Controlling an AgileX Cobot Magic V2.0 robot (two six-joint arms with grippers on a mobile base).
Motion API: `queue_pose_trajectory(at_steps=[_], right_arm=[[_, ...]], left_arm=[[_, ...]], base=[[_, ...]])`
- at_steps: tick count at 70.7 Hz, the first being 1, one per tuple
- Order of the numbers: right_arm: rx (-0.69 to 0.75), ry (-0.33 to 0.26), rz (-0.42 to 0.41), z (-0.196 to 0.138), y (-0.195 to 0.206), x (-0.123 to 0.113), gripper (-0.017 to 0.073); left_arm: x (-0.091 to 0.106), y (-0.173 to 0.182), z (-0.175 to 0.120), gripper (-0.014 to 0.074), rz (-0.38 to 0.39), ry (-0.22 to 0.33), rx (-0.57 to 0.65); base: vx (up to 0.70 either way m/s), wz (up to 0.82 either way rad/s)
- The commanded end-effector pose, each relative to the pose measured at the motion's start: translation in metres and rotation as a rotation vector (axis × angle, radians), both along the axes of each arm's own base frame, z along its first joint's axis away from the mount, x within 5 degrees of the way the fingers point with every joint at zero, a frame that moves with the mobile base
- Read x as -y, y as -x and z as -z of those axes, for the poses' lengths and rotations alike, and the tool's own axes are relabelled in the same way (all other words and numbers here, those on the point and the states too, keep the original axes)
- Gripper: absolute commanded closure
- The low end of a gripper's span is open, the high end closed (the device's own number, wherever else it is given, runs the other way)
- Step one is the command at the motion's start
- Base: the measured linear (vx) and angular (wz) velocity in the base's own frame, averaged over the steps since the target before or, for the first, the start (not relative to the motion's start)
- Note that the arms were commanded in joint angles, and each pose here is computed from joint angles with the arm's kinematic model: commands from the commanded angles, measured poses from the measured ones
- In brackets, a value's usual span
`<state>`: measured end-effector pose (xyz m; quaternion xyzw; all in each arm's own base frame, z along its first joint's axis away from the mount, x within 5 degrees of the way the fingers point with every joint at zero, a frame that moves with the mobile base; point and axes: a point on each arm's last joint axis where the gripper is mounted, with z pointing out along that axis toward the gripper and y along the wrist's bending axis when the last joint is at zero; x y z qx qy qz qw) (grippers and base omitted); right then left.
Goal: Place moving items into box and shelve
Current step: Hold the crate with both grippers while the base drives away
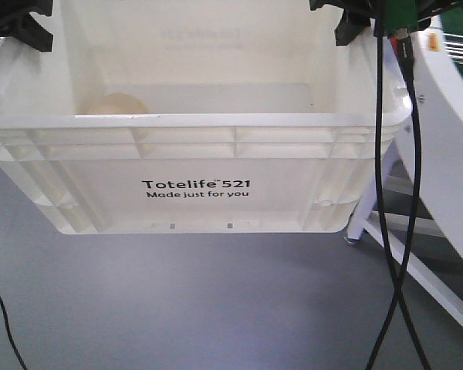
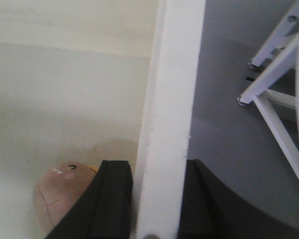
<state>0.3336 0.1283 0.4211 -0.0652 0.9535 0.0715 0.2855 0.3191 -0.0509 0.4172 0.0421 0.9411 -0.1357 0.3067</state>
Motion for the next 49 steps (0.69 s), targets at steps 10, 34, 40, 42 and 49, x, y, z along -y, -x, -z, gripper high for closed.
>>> queue_pose_trajectory(at_steps=[10,34,40,42,49], right_arm=[[0.028,-0.239,-0.116,-0.0356,0.0306,-0.0209,0.0564],[0.028,-0.239,-0.116,-0.0355,0.0306,-0.0209,0.0564],[0.025,-0.237,-0.116,-0.0354,0.0308,-0.0208,0.0564],[0.025,-0.238,-0.117,-0.0354,0.0308,-0.0209,0.0564],[0.024,-0.237,-0.117,-0.0353,0.0309,-0.0208,0.0564]], left_arm=[[0.0301,0.0185,-0.0456,0.0594,0.080,0.305,0.173],[0.0301,0.0186,-0.0455,0.0594,0.080,0.305,0.172],[0.0302,0.0189,-0.0452,0.0594,0.082,0.304,0.167],[0.0303,0.0189,-0.0453,0.0594,0.082,0.305,0.167],[0.0302,0.0190,-0.0451,0.0594,0.083,0.304,0.166]], base=[[-0.10,0.87],[-0.04,0.94],[0.03,0.99],[0.04,0.99],[0.06,0.99]])
